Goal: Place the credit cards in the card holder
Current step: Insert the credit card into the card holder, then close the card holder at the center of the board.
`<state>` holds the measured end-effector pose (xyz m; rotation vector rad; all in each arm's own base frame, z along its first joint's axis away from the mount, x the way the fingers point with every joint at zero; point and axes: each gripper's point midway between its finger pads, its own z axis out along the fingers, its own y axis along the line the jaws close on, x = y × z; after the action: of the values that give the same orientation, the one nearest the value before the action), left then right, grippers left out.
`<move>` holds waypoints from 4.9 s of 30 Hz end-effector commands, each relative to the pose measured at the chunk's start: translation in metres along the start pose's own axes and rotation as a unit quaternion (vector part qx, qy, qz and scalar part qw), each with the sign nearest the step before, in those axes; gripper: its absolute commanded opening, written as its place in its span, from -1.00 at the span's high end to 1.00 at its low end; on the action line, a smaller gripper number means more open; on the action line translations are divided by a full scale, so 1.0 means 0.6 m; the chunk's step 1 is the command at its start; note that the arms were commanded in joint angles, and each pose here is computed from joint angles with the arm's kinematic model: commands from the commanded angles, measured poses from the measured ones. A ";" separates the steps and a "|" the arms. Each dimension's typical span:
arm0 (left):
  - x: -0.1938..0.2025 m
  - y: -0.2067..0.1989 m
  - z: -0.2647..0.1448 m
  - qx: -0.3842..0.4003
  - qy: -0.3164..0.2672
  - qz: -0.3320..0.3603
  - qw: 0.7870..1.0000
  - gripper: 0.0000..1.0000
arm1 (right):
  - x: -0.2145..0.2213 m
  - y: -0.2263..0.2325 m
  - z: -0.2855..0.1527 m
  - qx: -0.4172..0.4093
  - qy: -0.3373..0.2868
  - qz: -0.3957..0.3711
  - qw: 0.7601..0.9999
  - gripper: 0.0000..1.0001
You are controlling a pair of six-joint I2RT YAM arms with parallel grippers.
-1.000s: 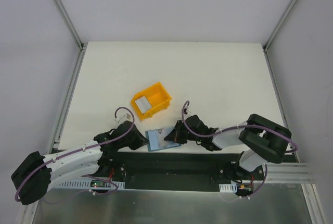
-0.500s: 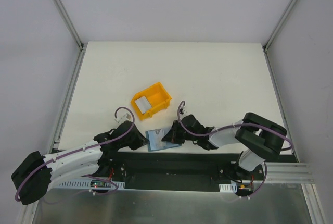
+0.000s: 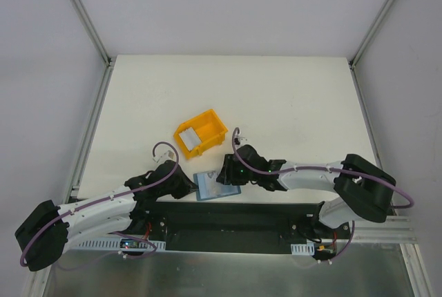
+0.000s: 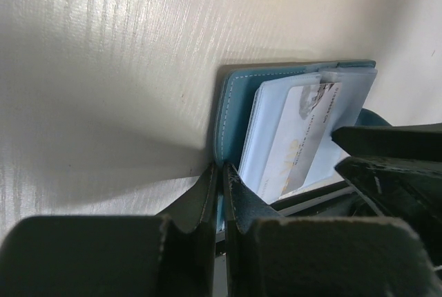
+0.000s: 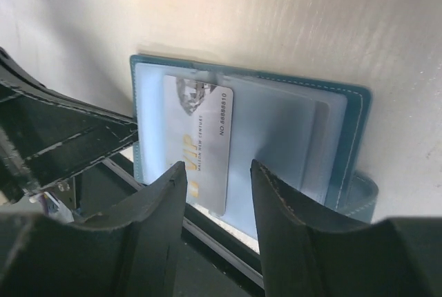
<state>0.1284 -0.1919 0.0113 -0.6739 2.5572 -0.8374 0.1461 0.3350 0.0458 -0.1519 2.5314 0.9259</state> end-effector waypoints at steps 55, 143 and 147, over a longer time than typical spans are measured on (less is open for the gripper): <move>-0.009 -0.091 -0.038 0.009 0.036 0.116 0.993 1.00 | -0.010 -0.070 -0.076 0.226 0.033 -0.123 0.966 0.28; 0.023 -0.219 -0.004 0.030 0.088 0.288 0.953 0.39 | -0.038 -0.157 -0.114 0.119 -0.065 0.040 0.990 0.59; 0.029 -0.197 0.011 0.007 0.098 0.278 0.956 0.63 | -0.039 -0.153 -0.112 0.118 -0.062 0.036 0.990 0.60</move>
<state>0.1523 -0.2981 0.0927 0.2178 2.6592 -0.8234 0.1551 0.2055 0.0298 0.0872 2.5633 0.5723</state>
